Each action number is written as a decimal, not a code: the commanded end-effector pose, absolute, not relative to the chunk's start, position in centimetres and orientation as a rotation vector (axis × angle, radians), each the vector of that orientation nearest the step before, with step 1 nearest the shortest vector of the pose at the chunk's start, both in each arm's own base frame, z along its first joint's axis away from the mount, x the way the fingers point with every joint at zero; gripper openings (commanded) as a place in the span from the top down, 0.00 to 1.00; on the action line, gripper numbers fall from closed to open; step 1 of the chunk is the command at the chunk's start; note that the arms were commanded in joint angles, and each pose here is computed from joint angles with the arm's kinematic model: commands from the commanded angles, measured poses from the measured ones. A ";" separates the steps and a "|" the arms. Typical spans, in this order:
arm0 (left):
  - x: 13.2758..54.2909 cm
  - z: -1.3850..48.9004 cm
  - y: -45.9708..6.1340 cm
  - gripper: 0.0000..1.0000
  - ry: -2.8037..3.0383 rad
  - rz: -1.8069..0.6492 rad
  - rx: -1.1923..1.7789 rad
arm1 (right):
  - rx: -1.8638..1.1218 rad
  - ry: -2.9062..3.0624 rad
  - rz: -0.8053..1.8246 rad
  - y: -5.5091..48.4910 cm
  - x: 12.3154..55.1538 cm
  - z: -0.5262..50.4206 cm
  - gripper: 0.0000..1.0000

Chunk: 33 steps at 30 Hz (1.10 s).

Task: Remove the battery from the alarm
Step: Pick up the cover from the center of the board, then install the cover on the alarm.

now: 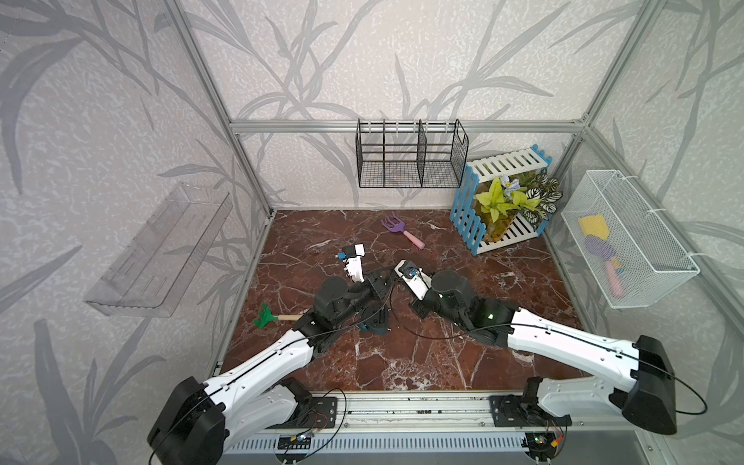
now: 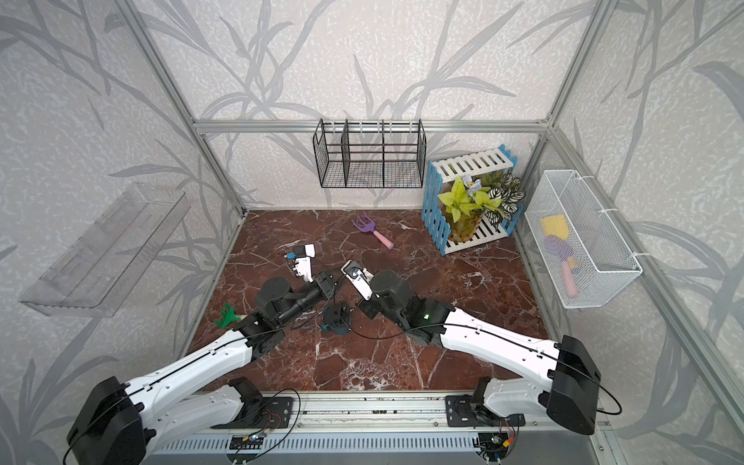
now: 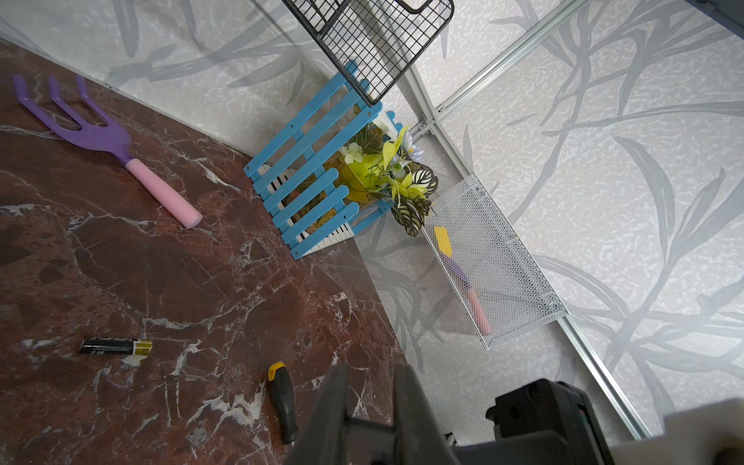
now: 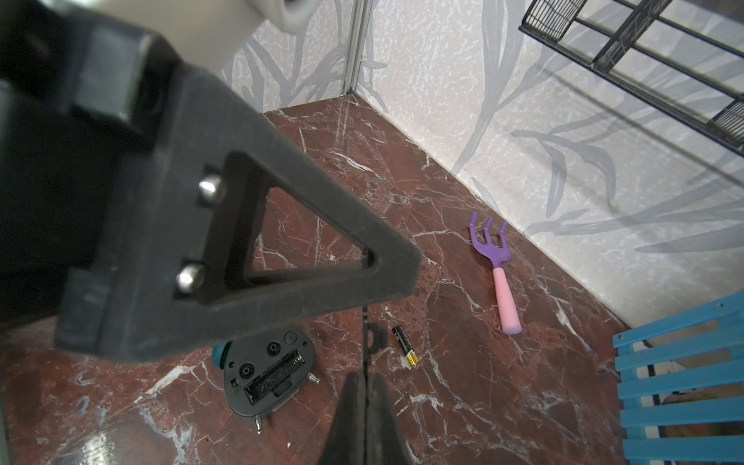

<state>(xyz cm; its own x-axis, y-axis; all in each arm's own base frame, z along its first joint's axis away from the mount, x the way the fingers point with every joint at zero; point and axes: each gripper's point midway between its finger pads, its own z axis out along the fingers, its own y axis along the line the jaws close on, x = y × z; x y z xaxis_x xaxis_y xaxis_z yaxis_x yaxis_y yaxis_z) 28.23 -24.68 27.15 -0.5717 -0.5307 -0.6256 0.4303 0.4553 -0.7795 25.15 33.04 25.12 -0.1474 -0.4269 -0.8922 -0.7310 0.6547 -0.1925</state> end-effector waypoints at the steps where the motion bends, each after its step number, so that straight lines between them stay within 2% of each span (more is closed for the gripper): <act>1: 28.3 27.9 -24.4 0.81 1.734 -1.284 -0.101 | -0.905 1.770 0.344 33.2 25.4 26.1 1.00; 6: 28.7 29.2 -22.6 0.19 1.683 -1.247 -0.147 | -0.828 1.813 0.364 32.1 25.3 25.9 1.00; 7: 28.8 29.5 -21.7 0.13 1.670 -1.219 -0.167 | -0.815 1.819 0.385 31.9 25.1 25.6 1.00; 10: 29.1 28.3 -18.4 0.03 1.682 -1.128 -0.262 | -0.756 1.863 0.493 30.9 24.5 24.7 1.00; 13: 28.6 22.1 -16.0 0.03 1.827 -1.094 -0.344 | -0.656 1.964 0.713 30.0 23.6 22.8 1.00; 15: 27.7 17.2 -15.5 0.08 1.953 -1.110 -0.392 | -0.512 2.051 0.901 29.0 23.6 21.4 1.00; 18: 26.7 13.7 -16.4 0.17 2.090 -1.135 -0.364 | -0.380 2.135 1.088 28.7 23.3 20.2 1.00; 22: 26.2 11.0 -17.0 0.22 2.213 -1.086 -0.277 | -0.322 2.200 1.195 29.0 22.8 19.0 1.00; 25: 25.6 9.2 -17.4 0.23 2.302 -1.050 -0.201 | -0.298 2.213 1.229 28.9 22.5 18.5 1.00; 33: 24.3 7.9 -18.9 0.26 2.366 -1.140 -0.166 | -0.261 2.243 1.255 28.0 21.9 17.8 1.00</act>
<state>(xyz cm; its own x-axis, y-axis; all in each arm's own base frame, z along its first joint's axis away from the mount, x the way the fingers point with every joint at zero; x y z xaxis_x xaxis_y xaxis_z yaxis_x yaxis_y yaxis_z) 24.69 -17.52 6.80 -0.8506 -0.3629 -0.3806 0.0393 0.6778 -0.7342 22.18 27.95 16.83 -0.8234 0.0741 -0.5626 -0.4219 0.5830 0.6943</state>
